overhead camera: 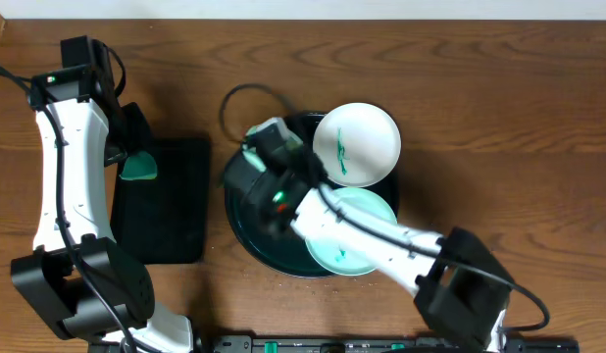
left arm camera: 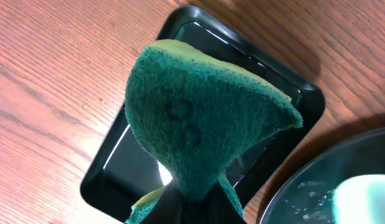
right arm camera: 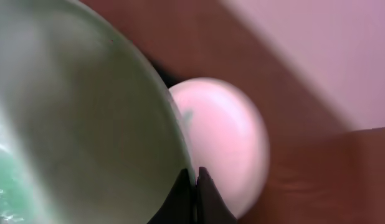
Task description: Clean dirty plates on tray and stack at the side
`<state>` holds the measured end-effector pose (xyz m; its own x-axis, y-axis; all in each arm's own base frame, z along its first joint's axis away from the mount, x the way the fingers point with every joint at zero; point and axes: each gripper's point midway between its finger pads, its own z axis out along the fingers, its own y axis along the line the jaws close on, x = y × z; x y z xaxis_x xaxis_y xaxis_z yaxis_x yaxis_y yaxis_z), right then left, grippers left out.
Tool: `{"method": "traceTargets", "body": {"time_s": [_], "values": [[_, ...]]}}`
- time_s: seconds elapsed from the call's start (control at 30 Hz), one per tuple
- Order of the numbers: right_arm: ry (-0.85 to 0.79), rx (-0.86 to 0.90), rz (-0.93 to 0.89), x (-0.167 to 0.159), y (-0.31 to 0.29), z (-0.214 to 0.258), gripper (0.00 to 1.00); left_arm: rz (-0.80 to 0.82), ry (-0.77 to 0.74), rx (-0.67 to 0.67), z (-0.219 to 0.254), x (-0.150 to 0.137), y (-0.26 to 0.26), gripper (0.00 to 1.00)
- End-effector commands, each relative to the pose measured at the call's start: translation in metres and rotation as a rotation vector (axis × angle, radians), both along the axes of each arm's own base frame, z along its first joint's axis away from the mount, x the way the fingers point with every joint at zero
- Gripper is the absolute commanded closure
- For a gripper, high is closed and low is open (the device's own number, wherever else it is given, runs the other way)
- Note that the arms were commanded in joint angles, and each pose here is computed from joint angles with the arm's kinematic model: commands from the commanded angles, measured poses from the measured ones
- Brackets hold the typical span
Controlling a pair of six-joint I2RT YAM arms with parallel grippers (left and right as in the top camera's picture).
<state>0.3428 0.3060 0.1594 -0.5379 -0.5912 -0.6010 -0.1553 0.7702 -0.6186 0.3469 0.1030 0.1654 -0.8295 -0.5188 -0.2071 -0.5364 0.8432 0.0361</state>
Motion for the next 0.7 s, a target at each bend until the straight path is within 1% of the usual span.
{"method": "traceTargets", "body": {"time_s": [0.0,0.13,0.33,0.4,0.5,0.63,0.67], "values": [[-0.351,-0.177,-0.099,-0.008,-0.013,0.069,0.99,0.028,0.010,0.014,-0.002,-0.003,0.005,0.93],[-0.469,-0.221,-0.112,-0.023,-0.008,0.093,0.99,0.028,0.010,0.014,-0.002,-0.003,0.005,0.93],[-0.480,-0.201,-0.113,-0.026,-0.010,0.102,0.99,0.028,0.010,0.014,-0.002,-0.003,0.005,0.93],[-0.454,-0.191,-0.102,-0.025,-0.008,0.098,0.99,0.028,0.010,0.014,-0.002,-0.003,0.005,0.93],[-0.257,-0.171,-0.001,-0.019,0.003,0.065,0.99,0.028,0.010,0.014,-0.002,-0.003,0.005,0.93],[0.050,-0.015,0.097,-0.012,0.012,0.012,0.99,0.028,0.010,0.014,-0.002,-0.003,0.005,0.93],[0.104,0.019,0.112,-0.012,0.014,0.004,0.99,0.028,0.010,0.014,-0.002,-0.003,0.005,0.93]]}}
